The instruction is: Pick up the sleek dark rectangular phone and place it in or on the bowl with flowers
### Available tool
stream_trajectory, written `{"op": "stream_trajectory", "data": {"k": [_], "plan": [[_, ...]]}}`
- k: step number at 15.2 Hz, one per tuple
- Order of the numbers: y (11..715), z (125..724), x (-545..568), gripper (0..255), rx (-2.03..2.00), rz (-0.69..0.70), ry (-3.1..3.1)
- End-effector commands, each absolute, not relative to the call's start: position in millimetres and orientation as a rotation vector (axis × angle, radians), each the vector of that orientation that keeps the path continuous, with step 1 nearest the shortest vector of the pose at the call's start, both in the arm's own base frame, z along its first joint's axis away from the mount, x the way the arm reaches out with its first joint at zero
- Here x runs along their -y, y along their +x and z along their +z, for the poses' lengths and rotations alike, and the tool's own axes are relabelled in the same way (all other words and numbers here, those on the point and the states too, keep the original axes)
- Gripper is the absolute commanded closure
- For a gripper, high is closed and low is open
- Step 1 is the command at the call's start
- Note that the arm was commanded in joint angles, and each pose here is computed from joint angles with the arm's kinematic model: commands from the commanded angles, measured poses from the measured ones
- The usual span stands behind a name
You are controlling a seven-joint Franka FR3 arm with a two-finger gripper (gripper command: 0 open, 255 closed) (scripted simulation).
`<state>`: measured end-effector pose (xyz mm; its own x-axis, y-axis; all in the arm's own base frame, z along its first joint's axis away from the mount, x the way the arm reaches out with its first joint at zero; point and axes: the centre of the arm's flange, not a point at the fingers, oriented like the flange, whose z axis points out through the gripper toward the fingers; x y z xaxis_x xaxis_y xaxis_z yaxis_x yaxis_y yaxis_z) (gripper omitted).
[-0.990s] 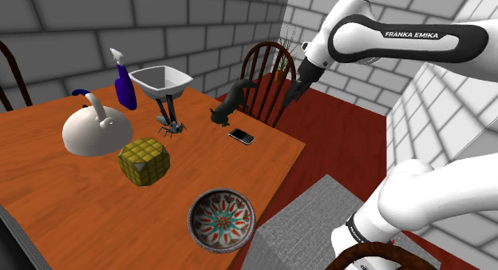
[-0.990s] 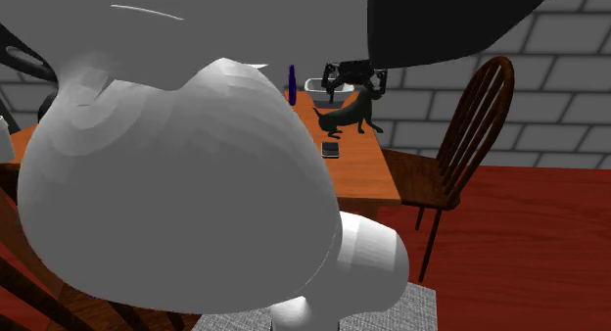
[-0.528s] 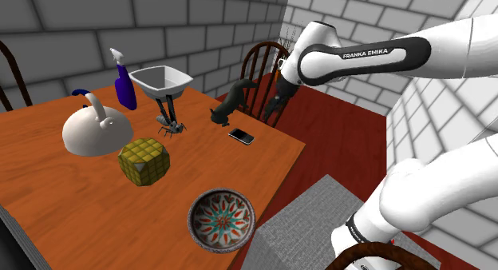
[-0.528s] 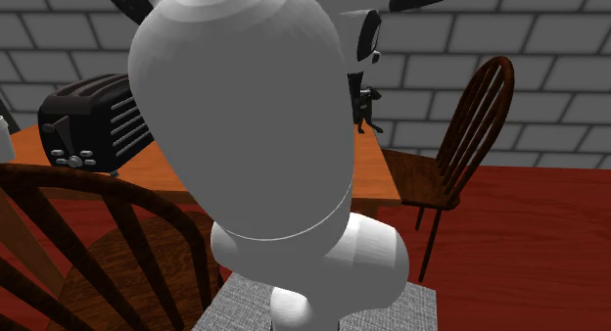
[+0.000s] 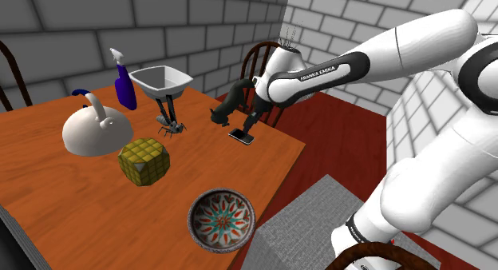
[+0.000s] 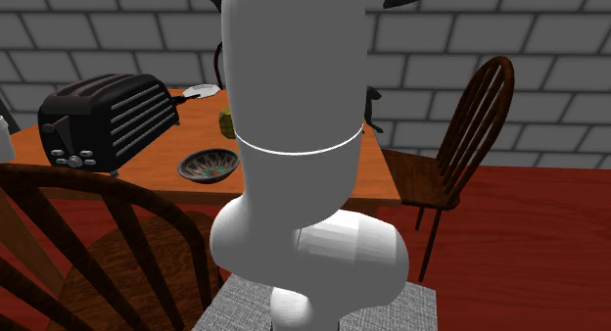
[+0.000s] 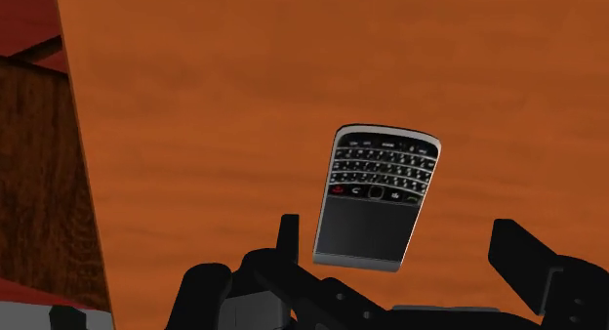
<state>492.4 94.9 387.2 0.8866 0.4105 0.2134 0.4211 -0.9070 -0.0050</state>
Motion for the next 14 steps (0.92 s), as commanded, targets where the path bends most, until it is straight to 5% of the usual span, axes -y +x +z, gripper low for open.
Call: {"op": "stream_trajectory", "data": {"k": [1,14], "plan": [[508,366,-103,0,0.706,-0.324,-2.999],[515,327,-107,0,0.706,-0.324,-2.999]]}}
